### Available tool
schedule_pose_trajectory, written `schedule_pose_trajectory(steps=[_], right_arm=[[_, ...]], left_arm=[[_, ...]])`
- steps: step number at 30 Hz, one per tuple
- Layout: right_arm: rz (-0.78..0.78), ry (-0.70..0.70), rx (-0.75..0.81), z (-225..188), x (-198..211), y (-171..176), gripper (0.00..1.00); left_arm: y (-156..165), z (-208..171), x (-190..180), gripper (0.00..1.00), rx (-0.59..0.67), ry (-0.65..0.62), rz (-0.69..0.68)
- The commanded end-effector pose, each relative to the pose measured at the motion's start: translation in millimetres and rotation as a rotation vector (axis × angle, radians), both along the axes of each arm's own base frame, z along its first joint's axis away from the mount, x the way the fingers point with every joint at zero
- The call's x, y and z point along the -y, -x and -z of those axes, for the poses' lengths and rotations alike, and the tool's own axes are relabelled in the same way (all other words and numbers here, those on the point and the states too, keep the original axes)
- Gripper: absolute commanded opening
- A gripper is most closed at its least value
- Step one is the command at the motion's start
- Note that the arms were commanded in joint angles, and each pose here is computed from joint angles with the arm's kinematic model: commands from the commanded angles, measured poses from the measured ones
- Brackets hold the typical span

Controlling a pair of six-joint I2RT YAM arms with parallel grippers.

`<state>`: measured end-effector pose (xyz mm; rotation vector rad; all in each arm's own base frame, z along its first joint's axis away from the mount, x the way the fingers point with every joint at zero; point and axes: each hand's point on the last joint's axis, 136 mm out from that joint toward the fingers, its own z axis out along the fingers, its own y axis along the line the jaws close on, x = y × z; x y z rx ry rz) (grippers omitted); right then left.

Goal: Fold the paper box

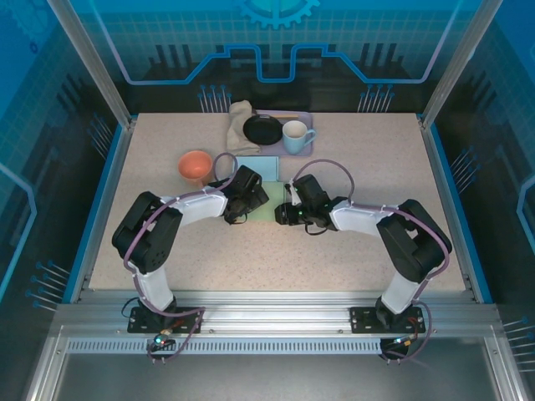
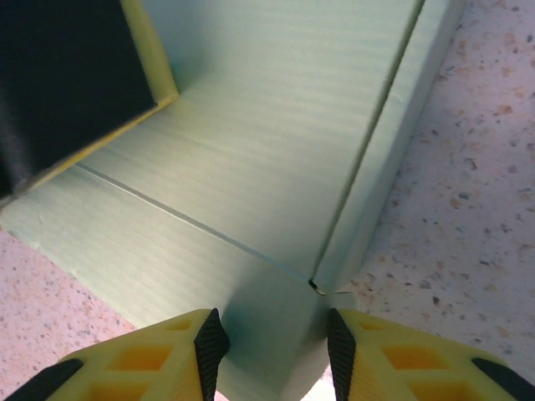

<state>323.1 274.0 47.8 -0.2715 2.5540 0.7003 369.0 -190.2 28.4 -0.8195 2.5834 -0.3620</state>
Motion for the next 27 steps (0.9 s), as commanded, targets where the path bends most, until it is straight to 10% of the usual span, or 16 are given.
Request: schedule_pose_trajectory(steps=[1, 27], right_arm=[[0.007, -0.012, -0.035, 12.7, -3.4, 10.1, 0.4], [-0.073, 0.106, 0.114, 29.4, -8.4, 22.0, 0.37]], left_arm=[[61.5, 57.3, -40.5, 0.97, -0.259, -0.172, -0.002], [62.2, 57.3, -42.3, 0.97, -0.263, -0.181, 0.001]])
